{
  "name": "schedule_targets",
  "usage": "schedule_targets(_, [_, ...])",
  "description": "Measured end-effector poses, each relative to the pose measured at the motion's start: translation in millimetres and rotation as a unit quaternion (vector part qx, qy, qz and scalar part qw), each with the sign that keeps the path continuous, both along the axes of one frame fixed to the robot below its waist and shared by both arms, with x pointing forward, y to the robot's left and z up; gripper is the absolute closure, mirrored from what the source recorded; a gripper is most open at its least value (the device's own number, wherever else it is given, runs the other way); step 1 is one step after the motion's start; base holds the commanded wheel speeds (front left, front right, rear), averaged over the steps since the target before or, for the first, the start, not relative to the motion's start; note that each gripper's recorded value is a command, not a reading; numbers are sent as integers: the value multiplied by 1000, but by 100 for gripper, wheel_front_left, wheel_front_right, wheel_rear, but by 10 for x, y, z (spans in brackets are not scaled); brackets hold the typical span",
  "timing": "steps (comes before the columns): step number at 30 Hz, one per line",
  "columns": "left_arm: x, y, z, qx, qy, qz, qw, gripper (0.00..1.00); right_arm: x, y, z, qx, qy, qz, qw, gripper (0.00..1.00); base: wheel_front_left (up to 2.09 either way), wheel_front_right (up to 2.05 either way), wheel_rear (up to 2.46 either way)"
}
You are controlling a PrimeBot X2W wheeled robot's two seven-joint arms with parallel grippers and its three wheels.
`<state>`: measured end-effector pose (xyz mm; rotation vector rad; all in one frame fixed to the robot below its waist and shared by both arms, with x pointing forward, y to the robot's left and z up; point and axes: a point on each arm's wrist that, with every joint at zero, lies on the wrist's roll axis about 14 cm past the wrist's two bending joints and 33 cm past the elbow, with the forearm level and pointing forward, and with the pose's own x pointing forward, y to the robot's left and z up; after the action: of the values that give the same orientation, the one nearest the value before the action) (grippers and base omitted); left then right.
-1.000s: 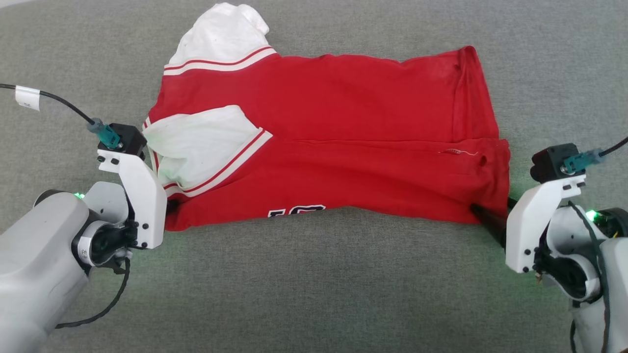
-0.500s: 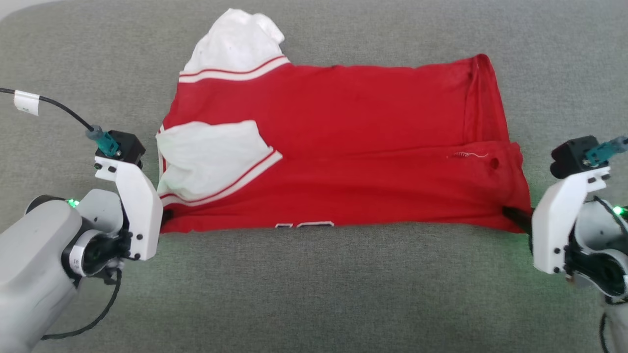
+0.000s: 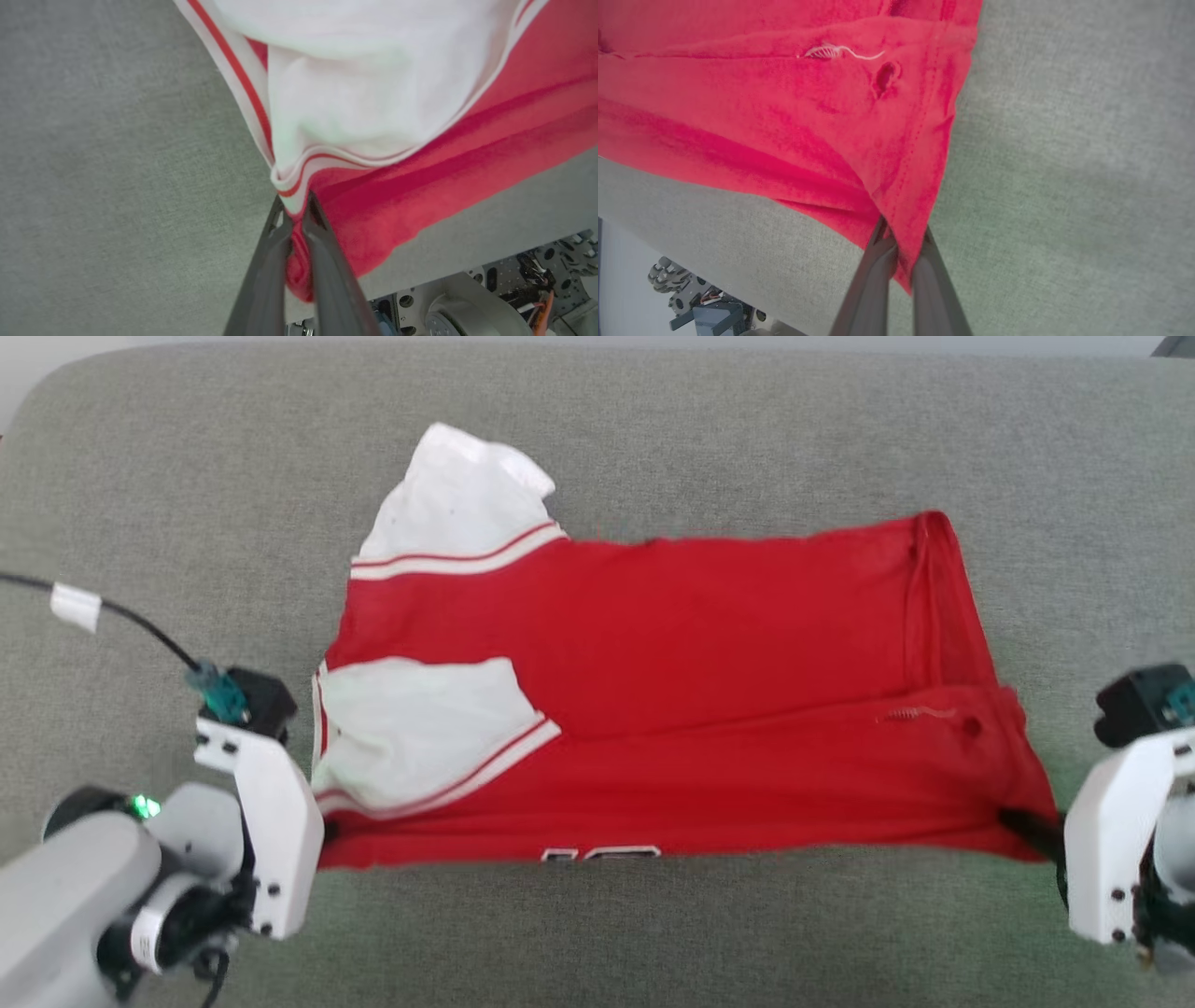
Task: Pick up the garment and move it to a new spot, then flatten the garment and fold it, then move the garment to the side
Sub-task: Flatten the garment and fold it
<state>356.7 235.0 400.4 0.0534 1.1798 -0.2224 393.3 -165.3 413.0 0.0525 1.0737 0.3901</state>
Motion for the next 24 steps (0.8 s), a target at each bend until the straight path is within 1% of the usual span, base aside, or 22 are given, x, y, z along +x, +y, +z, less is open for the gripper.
schedule_targets(5, [-207,-32,-119,-5,26,8,1000,100,-150,-8,-83,5,18,-13,1000,100,0,0,0])
schedule_targets(6, [-227,-36,-142,-8,31,12,999,100,-180,15,-115,11,24,-17,1000,87,0,0,0])
schedule_targets(7, [-236,-34,-167,-9,34,16,999,100,-224,40,-160,16,33,-19,999,59,0,0,0])
schedule_targets(8, [-240,-29,-192,-8,36,17,999,80,-264,39,-208,12,38,-19,999,47,0,0,0])
schedule_targets(9, [-223,-33,-206,-10,34,19,999,65,-265,27,-237,11,37,-24,999,27,0,0,0])
schedule_targets(10, [-213,-32,-221,-11,34,21,999,52,-268,37,-261,15,37,-28,999,0,0,0,0])
schedule_targets(11, [-212,-8,-239,-8,36,24,999,52,-286,56,-289,17,39,-30,999,0,0,0,0])
schedule_targets(12, [-201,21,-246,-4,35,28,999,4,-292,66,-301,18,38,-31,999,0,0,0,0])
schedule_targets(13, [-182,44,-245,-2,33,30,999,0,-287,68,-296,20,34,-33,999,0,0,0,0])
schedule_targets(17, [-50,82,-143,-1,14,31,999,0,-224,56,-185,24,1,-39,999,0,0,0,0])
schedule_targets(20, [112,139,16,6,-12,28,1000,0,-130,9,-5,31,-44,-54,997,0,0,0,0])
schedule_targets(24, [436,190,280,20,-64,12,998,0,40,-1,324,53,-129,-81,987,0,0,0,0])
